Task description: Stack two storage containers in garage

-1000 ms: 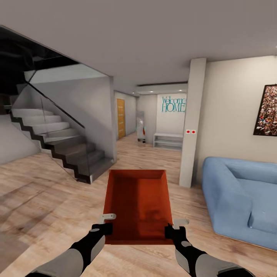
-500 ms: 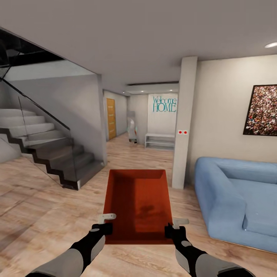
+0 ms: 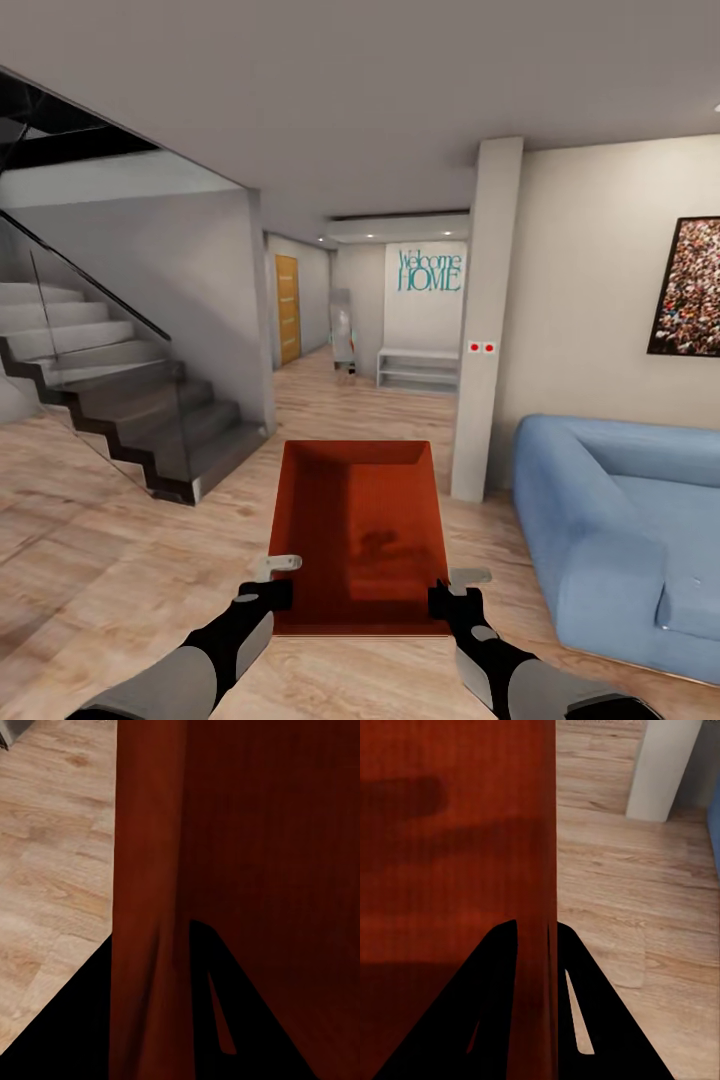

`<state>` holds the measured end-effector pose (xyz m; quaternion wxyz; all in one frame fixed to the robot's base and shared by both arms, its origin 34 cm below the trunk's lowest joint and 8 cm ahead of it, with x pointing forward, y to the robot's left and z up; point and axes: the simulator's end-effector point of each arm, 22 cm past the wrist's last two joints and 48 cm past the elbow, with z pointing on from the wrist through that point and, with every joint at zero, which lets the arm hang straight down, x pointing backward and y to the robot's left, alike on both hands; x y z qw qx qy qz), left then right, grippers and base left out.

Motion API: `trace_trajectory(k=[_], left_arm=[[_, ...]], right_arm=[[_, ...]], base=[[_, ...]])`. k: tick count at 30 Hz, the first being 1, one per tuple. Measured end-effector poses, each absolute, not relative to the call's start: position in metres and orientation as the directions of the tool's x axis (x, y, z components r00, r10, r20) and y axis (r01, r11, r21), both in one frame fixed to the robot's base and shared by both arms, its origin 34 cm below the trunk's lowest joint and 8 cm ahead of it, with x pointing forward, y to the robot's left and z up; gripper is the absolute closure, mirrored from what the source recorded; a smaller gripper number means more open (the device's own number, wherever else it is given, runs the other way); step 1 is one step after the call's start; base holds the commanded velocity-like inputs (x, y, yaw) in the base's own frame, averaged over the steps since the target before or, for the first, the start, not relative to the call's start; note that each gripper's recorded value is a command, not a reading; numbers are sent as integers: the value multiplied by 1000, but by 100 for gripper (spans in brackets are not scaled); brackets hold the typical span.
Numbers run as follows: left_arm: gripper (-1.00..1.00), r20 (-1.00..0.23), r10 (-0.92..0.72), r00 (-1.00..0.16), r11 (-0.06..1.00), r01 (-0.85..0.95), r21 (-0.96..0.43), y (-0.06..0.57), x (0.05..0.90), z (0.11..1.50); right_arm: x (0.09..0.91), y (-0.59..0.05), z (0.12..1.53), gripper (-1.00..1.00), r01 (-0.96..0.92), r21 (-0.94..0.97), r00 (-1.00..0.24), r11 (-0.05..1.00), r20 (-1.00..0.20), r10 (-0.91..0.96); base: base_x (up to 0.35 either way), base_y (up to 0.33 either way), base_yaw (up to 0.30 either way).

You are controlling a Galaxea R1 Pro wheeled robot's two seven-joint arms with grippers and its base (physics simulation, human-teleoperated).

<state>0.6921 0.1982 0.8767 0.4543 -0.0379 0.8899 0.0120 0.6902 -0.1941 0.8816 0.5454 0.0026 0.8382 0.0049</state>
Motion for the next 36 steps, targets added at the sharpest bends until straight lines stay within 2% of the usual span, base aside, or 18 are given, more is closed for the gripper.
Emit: trace_trajectory(k=[36], left_arm=[[100, -811, -56, -583, 997, -78, -13, 198, 693, 878]], right_arm=[[691, -194, 882, 100, -1, 12, -403, 1000, -915, 10]], base=[[322, 0, 0]])
